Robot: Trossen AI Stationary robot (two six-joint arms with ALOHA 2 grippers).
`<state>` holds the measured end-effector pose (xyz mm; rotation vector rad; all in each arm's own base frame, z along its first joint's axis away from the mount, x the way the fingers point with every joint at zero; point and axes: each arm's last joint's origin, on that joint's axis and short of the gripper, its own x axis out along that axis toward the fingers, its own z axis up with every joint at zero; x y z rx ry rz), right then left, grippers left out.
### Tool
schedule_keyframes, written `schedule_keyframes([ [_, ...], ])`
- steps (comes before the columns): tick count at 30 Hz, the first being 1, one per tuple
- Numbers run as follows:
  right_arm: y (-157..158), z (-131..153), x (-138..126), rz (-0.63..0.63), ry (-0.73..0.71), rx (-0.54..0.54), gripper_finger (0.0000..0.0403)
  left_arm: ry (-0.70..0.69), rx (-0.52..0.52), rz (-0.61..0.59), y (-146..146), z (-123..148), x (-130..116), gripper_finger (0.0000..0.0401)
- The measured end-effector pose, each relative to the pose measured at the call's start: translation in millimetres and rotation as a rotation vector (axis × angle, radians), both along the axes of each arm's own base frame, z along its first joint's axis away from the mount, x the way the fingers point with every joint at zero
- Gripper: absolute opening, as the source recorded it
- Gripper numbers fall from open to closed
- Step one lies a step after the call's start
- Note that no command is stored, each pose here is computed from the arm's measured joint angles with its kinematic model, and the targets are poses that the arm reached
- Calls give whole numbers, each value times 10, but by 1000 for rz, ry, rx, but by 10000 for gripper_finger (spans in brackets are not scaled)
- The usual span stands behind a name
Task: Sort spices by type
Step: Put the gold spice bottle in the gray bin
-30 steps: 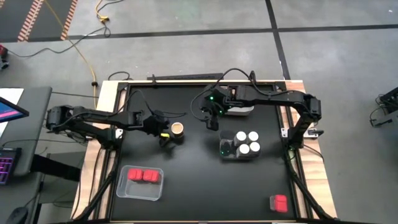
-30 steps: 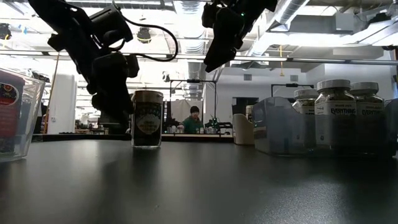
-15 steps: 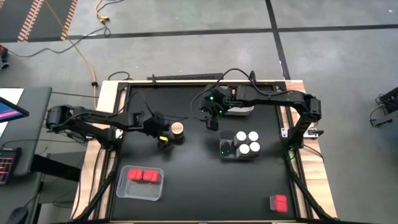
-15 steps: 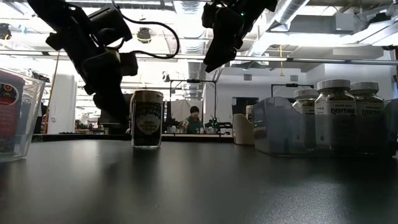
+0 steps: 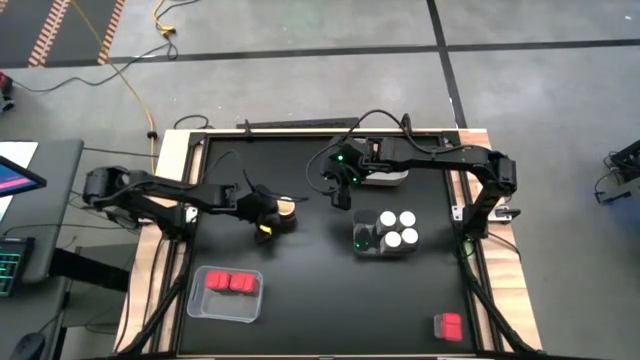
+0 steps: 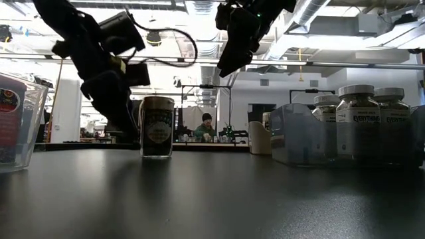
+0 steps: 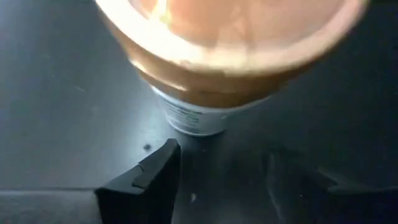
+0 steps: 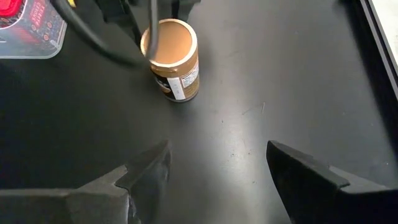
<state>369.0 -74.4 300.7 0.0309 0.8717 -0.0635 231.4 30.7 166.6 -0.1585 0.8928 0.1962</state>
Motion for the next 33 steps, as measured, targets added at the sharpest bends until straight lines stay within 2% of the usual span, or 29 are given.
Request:
schedule_keyframes([
  [10, 0, 0, -1, 0, 1, 0, 292, 33, -46, 25, 3, -279, 171, 173],
  [14, 0, -1, -1, 0, 1, 0, 292, 13, -12, -3, 9, -274, 193, 170],
  [19, 0, 0, -1, 1, 1, 0, 292, -95, 89, -13, 51, -195, 278, 170],
  [23, 0, -1, -1, 6, 2, -5, 292, -123, 140, -59, 59, -190, 316, 170],
  [28, 4, -14, -17, 32, 24, -21, 292, -113, 145, -66, 58, -196, 310, 170],
  [33, 9, -78, -36, 51, 81, -23, 292, -146, 110, -14, 55, -107, 279, 170],
])
